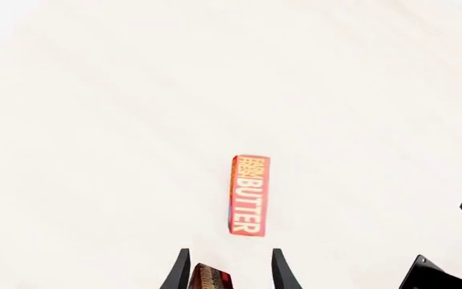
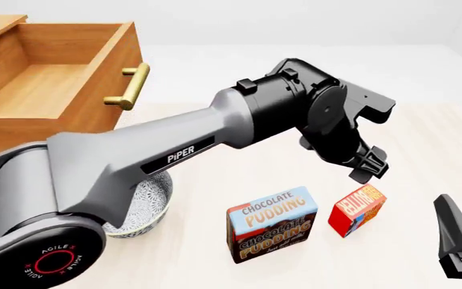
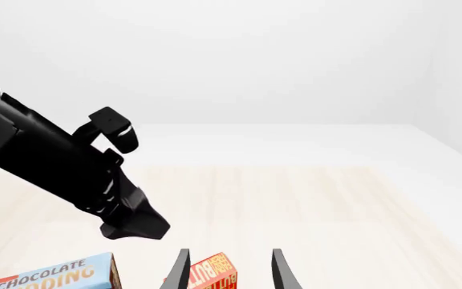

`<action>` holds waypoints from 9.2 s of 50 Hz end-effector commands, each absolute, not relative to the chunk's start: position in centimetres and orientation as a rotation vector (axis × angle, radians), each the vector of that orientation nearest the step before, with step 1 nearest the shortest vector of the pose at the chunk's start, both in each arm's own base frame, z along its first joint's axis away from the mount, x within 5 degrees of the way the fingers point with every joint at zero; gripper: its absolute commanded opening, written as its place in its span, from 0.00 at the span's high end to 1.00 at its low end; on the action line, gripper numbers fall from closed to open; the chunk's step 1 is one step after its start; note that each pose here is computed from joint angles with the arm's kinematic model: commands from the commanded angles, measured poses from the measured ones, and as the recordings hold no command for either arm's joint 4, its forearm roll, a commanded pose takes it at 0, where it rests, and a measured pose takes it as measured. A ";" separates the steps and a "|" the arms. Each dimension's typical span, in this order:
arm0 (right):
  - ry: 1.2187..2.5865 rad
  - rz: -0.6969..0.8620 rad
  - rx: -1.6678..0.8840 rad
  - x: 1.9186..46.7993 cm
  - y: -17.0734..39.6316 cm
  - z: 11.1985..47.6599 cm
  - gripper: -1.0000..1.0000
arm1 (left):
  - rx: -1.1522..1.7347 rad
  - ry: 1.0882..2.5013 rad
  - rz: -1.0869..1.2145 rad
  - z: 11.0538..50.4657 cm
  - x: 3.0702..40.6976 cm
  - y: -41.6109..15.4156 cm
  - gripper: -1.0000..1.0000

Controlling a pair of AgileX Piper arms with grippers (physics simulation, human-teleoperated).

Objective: Put the butter at the back in the top drawer of the cabinet and close it.

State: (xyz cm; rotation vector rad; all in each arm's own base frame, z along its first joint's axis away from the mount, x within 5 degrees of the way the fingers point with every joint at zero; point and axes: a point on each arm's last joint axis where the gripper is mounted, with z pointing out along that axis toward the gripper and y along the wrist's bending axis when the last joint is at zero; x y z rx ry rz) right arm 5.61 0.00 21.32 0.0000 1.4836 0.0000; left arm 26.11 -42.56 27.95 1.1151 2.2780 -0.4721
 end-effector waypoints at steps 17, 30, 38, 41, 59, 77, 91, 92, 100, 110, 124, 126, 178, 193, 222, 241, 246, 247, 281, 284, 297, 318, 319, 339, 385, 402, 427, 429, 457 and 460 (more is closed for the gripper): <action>1.484 0.000 0.000 5.6 0.0 21.3 0.00 | 1.135 2.288 -0.466 26.8 26.3 -43.8 0.00; 1.484 0.000 0.000 5.6 0.0 21.3 0.00 | 1.155 2.309 -0.459 25.1 26.0 -44.9 0.00; 1.484 0.000 0.000 5.6 0.0 21.3 0.00 | 1.155 2.316 -0.457 24.6 26.1 -45.3 0.00; 1.484 0.000 0.000 5.6 0.0 21.3 0.00 | 1.163 2.320 -0.456 24.2 25.9 -45.7 0.00; 1.484 0.000 0.000 5.6 0.0 21.3 0.00 | 1.164 2.332 -0.445 23.0 26.6 -46.2 0.00; 1.484 0.000 0.000 5.6 0.0 21.3 0.00 | 1.170 2.348 -0.441 21.8 26.5 -46.8 0.00; 1.484 0.000 0.000 5.6 0.0 21.3 0.00 | 1.178 2.358 -0.440 21.0 26.3 -47.5 0.00; 1.484 0.000 0.000 5.6 0.0 21.3 0.00 | 1.181 2.360 -0.439 20.8 26.2 -47.7 0.00; 1.484 0.000 0.000 5.6 0.0 21.3 0.00 | 1.184 2.365 -0.435 20.5 26.3 -47.8 0.00; 1.484 0.000 0.000 5.6 0.0 21.3 0.00 | 1.186 2.366 -0.437 20.3 26.1 -48.1 0.00; 1.484 0.000 0.000 5.6 0.0 21.3 0.00 | 1.184 2.373 -0.435 19.9 26.2 -48.2 0.00; 1.484 0.000 0.000 5.6 0.0 21.3 0.00 | 1.183 2.373 -0.435 19.9 26.2 -48.2 0.00; 1.484 0.000 0.000 5.6 0.0 21.3 0.00 | 1.176 2.383 -0.425 19.2 26.7 -47.8 0.00; 1.484 0.000 0.000 5.6 0.0 21.3 0.00 | 1.170 2.392 -0.425 18.6 26.7 -48.0 0.00; 1.484 0.000 0.000 5.6 0.0 21.3 0.00 | 1.165 2.409 -0.423 17.5 26.6 -48.3 0.00; 1.484 0.000 0.000 5.6 0.0 21.3 0.00 | 1.163 2.417 -0.423 17.0 26.5 -48.5 0.00; 1.484 0.000 0.000 5.6 0.0 21.3 0.00 | 1.161 2.417 -0.422 17.0 26.5 -48.5 0.00; 1.484 0.000 0.000 5.6 0.0 21.3 0.00 | 1.161 2.417 -0.422 17.0 26.5 -48.5 0.00; 1.484 0.000 0.000 5.6 0.0 21.3 0.00 | 1.148 2.434 -0.418 15.9 26.8 -48.6 0.00; 1.484 0.000 0.000 5.6 0.0 21.3 0.00 | 1.149 2.437 -0.416 15.6 26.8 -48.6 0.00; 1.484 0.000 0.000 5.6 0.0 21.3 0.00 | 1.159 2.457 -0.401 14.6 26.7 -48.8 1.00; 1.484 0.000 0.000 5.6 0.0 21.3 0.00 | 1.137 2.461 -0.430 14.7 25.5 -49.6 1.00; 1.484 0.000 0.000 5.6 0.0 21.3 0.00 | 1.135 2.457 -0.433 14.9 25.6 -49.5 1.00; 1.484 0.000 0.000 5.6 0.0 21.3 0.00 | 1.093 2.304 -0.548 21.5 25.1 -49.1 1.00; 1.484 0.000 0.000 5.6 0.0 21.3 0.00 | 1.037 2.167 -0.601 30.6 25.3 -45.1 1.00; 1.484 0.000 0.000 5.6 0.0 21.3 0.00 | 0.989 2.125 -0.592 33.7 26.4 -41.9 1.00; 1.484 0.000 0.000 5.6 0.0 21.3 0.00 | 0.964 2.048 -0.576 38.2 25.8 -37.1 1.00; 1.484 0.000 0.000 5.6 0.0 21.3 0.00 | 0.963 2.048 -0.574 38.3 25.7 -36.9 1.00; 1.484 0.000 0.000 5.6 0.0 21.3 0.00 | 0.913 1.963 -0.513 42.7 25.9 -30.9 1.00; 1.484 0.000 0.000 5.6 0.0 21.3 0.00 | 0.906 1.962 -0.502 43.0 25.9 -30.1 1.00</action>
